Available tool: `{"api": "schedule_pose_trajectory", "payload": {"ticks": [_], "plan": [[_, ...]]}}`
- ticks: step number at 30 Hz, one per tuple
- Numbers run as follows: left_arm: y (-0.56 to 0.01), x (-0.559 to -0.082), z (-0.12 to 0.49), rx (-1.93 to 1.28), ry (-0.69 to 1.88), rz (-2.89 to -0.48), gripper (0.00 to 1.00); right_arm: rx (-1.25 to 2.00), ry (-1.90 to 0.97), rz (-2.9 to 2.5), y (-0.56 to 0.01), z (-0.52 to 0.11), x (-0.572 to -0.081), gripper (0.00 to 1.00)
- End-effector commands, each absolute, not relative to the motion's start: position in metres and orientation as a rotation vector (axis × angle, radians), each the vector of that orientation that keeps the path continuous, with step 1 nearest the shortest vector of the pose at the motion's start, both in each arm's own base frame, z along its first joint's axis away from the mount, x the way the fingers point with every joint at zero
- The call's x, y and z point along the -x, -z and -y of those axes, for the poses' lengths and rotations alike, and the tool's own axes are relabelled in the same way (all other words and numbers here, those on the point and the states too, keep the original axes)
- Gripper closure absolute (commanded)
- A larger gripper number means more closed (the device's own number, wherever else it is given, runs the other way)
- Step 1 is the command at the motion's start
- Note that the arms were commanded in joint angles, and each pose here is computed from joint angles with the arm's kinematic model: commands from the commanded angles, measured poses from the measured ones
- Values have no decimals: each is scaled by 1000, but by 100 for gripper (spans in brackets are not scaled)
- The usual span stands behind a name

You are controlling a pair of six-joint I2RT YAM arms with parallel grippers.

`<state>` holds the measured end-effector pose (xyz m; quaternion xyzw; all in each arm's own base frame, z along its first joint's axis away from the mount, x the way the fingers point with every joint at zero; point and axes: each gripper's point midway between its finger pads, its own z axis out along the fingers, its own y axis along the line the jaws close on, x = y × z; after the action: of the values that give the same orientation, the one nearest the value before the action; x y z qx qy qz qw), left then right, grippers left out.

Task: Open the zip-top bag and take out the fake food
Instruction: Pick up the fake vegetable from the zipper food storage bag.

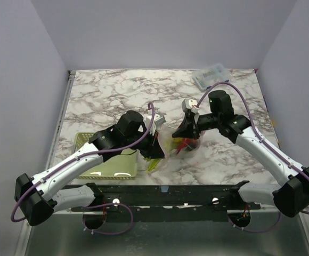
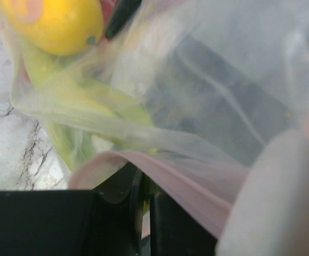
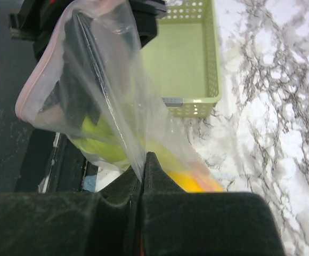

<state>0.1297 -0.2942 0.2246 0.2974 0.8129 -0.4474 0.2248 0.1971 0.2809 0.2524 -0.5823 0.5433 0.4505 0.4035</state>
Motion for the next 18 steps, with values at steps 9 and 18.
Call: {"api": "schedule_pose_trajectory", "payload": {"ticks": [9, 18], "plan": [[-199, -143, 297, -617, 1247, -2231, 100, 1215, -1053, -1454, -260, -266, -235, 100], [-252, -148, 292, -605, 1265, -2050, 100, 1279, -998, -1489, -226, -256, -228, 100]]}}
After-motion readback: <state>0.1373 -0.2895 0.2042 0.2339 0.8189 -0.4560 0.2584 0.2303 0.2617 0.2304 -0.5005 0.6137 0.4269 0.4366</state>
